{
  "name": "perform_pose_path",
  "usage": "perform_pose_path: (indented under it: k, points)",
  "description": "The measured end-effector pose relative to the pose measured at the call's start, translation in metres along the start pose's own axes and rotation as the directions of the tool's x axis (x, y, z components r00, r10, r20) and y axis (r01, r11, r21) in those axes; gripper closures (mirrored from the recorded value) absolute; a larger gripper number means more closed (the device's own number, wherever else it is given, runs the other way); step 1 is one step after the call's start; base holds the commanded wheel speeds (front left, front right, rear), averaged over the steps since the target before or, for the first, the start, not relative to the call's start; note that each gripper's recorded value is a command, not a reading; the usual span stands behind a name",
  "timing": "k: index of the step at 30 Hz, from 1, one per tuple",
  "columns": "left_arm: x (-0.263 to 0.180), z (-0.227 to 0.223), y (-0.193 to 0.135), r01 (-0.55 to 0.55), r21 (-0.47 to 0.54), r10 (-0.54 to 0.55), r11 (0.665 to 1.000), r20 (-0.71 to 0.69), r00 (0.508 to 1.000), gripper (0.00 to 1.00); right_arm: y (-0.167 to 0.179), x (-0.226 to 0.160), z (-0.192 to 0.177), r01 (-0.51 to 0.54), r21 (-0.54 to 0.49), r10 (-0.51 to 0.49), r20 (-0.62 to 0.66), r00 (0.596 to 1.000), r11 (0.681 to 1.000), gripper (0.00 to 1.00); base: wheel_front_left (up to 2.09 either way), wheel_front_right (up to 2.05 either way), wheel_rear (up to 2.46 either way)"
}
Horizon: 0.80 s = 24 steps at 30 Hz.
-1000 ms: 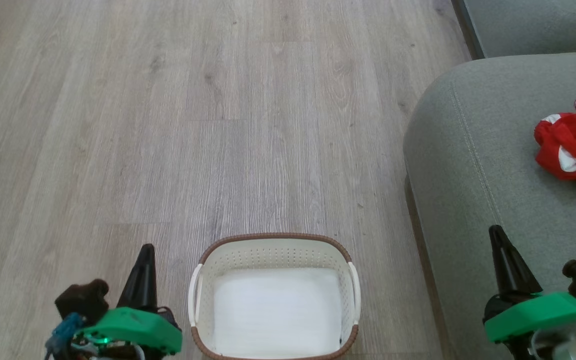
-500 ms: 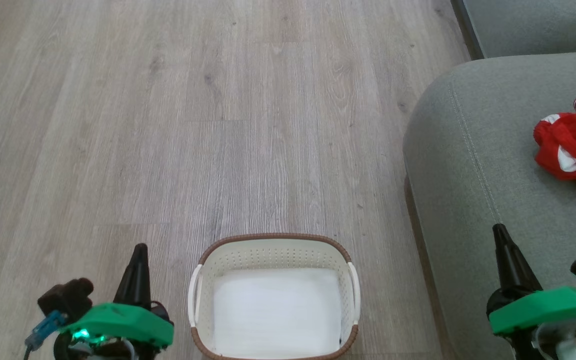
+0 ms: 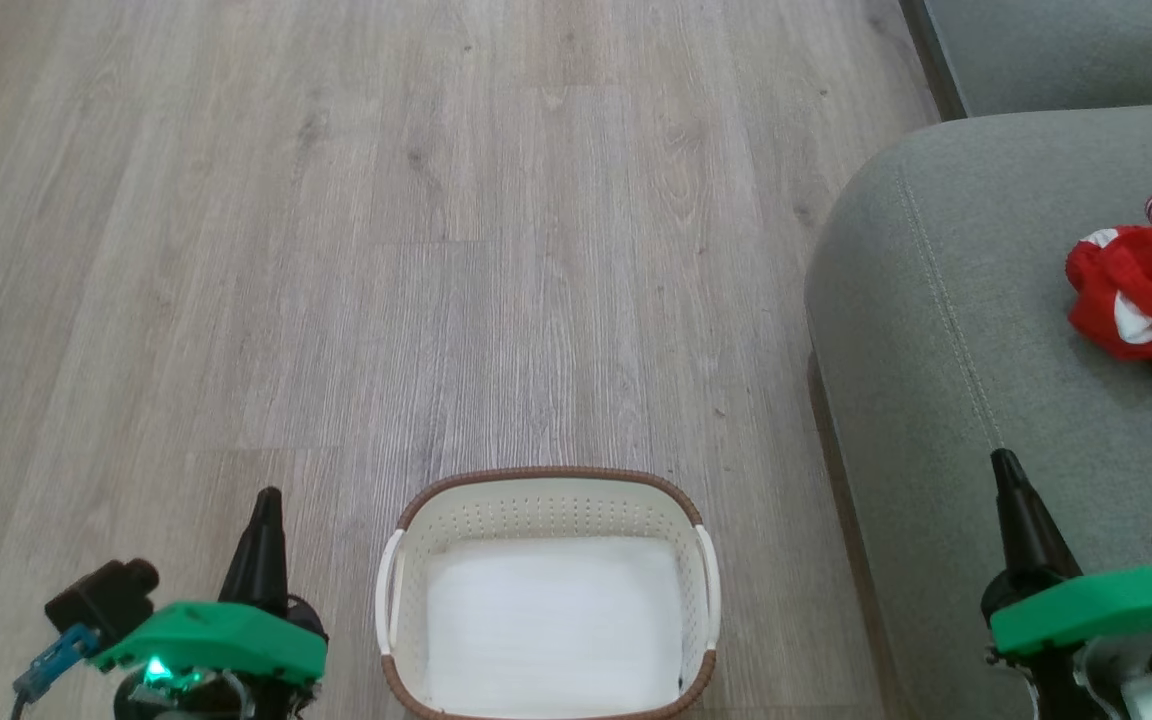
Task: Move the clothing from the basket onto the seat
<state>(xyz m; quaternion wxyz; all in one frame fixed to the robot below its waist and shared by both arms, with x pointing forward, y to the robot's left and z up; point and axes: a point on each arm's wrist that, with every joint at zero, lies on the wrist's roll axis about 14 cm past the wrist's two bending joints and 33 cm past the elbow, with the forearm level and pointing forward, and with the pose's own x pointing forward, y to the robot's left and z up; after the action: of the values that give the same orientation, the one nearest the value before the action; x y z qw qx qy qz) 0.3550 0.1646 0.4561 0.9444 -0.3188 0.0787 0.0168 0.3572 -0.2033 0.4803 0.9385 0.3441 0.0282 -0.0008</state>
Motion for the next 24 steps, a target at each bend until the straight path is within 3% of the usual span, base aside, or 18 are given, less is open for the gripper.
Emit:
perform_pose_path:
  k: [24]
  points:
    - [0.0045, 0.0061, 0.0079, -0.024, -0.275, 0.021, 0.961, -0.014, 1.0, 1.0, -0.0045, 0.0066, 0.0027, 0.038, 0.249, -0.04, 0.002, 0.999, 0.968, 1.0, 0.0, 0.0, 0.0]
